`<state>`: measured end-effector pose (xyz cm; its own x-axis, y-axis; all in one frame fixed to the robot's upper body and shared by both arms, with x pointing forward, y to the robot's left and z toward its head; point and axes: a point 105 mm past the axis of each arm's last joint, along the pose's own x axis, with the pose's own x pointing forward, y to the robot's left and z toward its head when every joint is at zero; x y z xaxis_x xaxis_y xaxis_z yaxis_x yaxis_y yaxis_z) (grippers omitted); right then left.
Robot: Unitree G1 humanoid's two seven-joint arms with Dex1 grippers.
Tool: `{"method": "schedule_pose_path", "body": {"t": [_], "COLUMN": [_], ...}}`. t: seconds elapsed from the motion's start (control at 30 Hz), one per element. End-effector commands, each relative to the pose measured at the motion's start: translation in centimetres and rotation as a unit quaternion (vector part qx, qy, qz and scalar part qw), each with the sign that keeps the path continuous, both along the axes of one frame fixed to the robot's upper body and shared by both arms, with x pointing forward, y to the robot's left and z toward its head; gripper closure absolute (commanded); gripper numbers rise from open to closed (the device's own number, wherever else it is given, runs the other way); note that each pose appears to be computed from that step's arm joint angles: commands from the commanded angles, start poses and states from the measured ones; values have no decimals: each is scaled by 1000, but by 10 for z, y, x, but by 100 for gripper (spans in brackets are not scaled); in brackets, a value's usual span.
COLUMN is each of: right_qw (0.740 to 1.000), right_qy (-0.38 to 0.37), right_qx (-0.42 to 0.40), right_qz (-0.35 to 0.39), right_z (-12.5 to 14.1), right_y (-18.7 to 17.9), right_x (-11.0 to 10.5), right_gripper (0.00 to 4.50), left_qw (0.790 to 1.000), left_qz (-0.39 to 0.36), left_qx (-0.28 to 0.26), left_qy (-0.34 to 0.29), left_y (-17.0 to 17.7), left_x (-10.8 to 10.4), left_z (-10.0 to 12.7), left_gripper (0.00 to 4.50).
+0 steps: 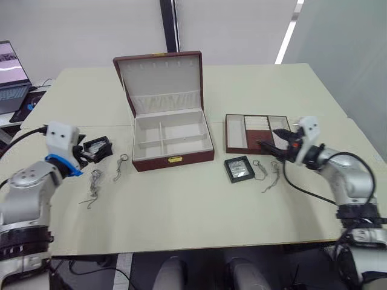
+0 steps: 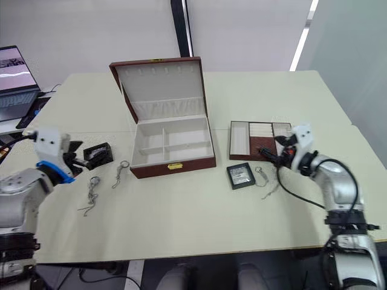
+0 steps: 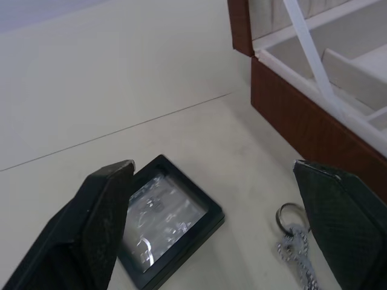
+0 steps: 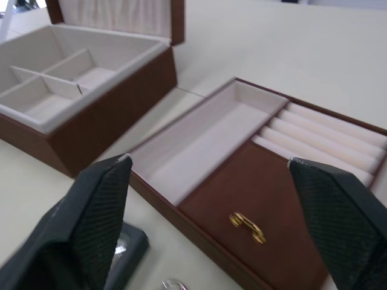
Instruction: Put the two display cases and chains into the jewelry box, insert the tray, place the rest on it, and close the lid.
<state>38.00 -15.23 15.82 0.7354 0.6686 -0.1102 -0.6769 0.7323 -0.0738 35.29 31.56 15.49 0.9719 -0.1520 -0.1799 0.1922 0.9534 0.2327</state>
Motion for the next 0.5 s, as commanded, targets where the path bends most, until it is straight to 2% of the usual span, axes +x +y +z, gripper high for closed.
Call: {"method": "schedule_pose_path", "body": {"t": [0.03,0.13,0.33,0.4,0.5], "right_qw": [1000,999,997,997,996], "right_qy": [-30,-20,-9,-8,-6], "right_qx": [-8,-32,-59,-63,-57], "right_qz": [7,26,41,48,64], "right_z": [12,-2,-18,-21,-21], "right_y": [16,45,82,88,95], "right_x": [6,12,20,20,18], "right_gripper": [128,231,393,447,447], "left_qw": [1000,1000,1000,999,999], "left_qz": [16,14,-17,-31,-49], "left_qx": [16,16,11,6,4], "left_qy": [-16,-1,16,20,23], "left_y": [0,-10,-33,-41,-50], "left_x": [8,16,21,21,22], "left_z": [7,-4,-19,-22,-23], "left_gripper": [153,251,445,450,450]}}
